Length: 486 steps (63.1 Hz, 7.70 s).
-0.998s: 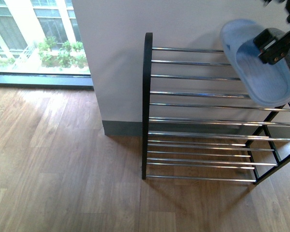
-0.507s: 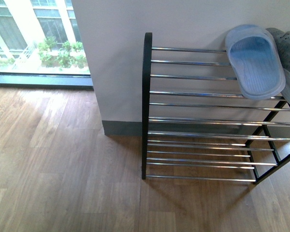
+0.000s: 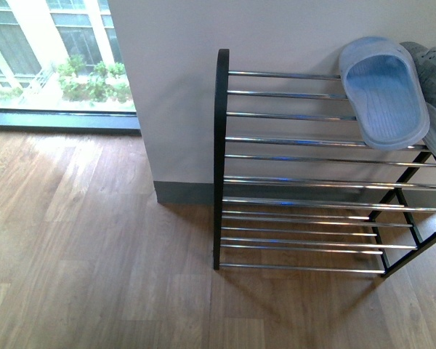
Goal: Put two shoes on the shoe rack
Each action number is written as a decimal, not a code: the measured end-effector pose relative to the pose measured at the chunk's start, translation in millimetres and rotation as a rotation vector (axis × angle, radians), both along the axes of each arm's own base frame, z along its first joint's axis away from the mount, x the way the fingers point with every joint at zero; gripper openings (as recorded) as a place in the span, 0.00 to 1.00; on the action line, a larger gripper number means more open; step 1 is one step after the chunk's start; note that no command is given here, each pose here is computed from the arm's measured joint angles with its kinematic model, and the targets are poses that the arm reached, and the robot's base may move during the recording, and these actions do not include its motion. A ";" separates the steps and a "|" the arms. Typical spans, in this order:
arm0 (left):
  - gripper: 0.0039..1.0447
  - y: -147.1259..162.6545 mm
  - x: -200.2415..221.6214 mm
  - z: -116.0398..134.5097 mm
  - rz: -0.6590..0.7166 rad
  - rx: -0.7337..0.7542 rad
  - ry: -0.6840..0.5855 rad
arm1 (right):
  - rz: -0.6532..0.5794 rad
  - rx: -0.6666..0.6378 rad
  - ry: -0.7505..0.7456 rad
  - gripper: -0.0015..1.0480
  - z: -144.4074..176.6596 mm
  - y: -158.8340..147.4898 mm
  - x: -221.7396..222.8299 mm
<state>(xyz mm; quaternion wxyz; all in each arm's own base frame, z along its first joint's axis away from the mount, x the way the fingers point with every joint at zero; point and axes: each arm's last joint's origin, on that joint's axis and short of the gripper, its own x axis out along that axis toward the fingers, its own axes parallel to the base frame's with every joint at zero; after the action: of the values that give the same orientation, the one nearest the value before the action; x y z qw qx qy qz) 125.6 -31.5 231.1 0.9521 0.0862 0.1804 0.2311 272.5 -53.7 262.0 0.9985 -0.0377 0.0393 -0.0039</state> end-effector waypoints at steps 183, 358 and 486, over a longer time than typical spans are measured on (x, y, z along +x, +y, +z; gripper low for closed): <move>0.01 0.0 0.0 0.0 -0.001 0.000 0.000 | 0.007 0.064 -0.096 0.14 -92.1 53.5 -175.6; 0.01 -224.1 343.2 -89.6 -0.558 0.118 0.640 | 0.007 0.065 -0.095 0.91 -92.2 53.6 -175.7; 0.01 13.6 59.9 -59.4 -0.473 -0.186 -0.356 | 0.007 0.065 -0.095 0.91 -92.2 53.6 -175.7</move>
<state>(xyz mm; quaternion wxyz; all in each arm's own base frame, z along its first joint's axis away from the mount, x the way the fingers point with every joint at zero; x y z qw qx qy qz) 185.5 -17.9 171.7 1.0000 -0.0034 0.0060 -0.0028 96.8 -0.1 169.9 1.0000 -0.0051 -0.0081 -0.0010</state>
